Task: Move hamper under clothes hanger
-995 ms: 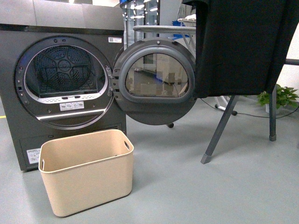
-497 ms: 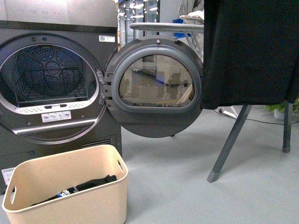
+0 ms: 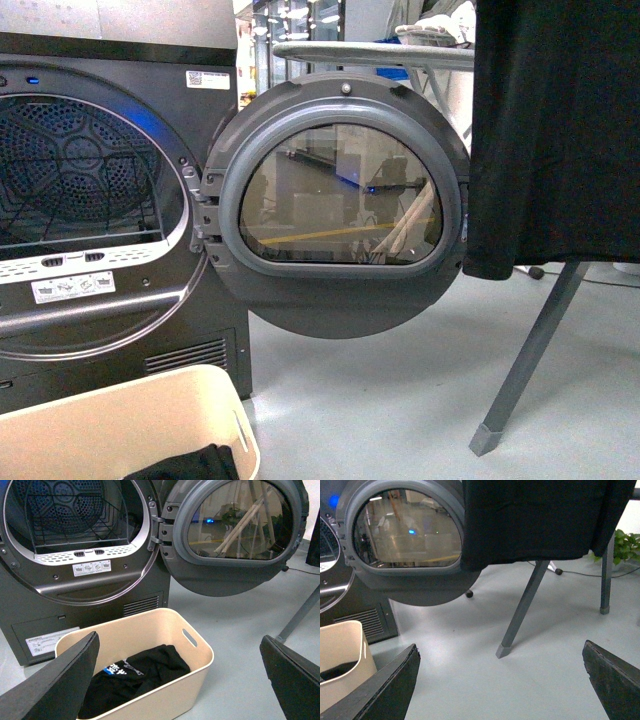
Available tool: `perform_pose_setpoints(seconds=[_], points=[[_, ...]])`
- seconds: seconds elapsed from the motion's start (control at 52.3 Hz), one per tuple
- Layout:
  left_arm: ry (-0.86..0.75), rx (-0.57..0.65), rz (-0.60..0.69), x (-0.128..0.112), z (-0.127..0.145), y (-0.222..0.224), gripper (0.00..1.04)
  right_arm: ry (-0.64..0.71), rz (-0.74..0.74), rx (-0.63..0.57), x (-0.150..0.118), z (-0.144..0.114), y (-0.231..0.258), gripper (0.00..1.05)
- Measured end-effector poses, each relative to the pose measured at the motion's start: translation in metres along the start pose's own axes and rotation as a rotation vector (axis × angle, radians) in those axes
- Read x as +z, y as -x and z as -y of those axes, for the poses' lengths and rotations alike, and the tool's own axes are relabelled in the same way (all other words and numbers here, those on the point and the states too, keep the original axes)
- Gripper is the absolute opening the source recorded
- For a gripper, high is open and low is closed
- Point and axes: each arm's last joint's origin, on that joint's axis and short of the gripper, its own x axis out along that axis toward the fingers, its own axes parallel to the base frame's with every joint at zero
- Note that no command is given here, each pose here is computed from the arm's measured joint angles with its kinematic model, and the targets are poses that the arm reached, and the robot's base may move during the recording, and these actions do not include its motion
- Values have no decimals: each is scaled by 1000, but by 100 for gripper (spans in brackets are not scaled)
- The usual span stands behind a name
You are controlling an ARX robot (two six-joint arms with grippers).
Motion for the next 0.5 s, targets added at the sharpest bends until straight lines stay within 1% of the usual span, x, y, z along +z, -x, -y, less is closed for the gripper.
perform_pose_setpoints(seconds=[0.497], points=[[0, 2, 0, 0, 0, 0, 98, 0, 0, 2, 0, 0, 0, 97]])
